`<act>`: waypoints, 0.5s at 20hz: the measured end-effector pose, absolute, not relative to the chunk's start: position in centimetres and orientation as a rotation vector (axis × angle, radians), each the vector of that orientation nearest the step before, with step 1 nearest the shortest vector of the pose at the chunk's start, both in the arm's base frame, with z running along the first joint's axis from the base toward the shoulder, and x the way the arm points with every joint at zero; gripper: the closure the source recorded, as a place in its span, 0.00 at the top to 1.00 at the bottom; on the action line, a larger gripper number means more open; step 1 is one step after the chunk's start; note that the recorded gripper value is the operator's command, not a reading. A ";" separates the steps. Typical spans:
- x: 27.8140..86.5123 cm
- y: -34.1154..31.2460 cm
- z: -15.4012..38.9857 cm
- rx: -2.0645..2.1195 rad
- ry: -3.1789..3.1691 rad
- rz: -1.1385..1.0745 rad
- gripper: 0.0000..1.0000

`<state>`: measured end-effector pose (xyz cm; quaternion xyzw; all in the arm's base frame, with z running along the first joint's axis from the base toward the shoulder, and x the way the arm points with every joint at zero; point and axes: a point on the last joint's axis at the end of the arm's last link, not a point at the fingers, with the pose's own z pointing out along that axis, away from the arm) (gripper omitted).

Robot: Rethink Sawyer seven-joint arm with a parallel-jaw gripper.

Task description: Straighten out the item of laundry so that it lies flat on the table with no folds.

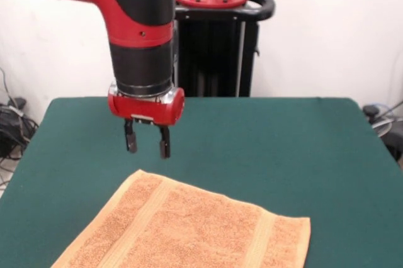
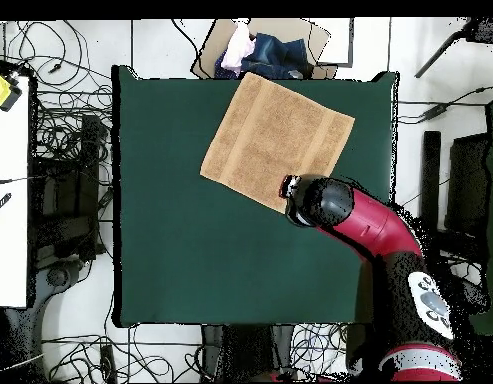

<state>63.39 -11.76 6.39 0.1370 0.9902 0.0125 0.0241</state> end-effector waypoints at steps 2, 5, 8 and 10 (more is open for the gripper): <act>63.5 -11.7 5.9 0.419 3.050 0.028 1.00; 63.6 -11.2 5.1 0.405 3.037 0.016 1.00; 63.6 -10.7 4.7 0.393 3.036 0.009 1.00; 63.4 -10.1 4.3 0.380 3.042 0.003 1.00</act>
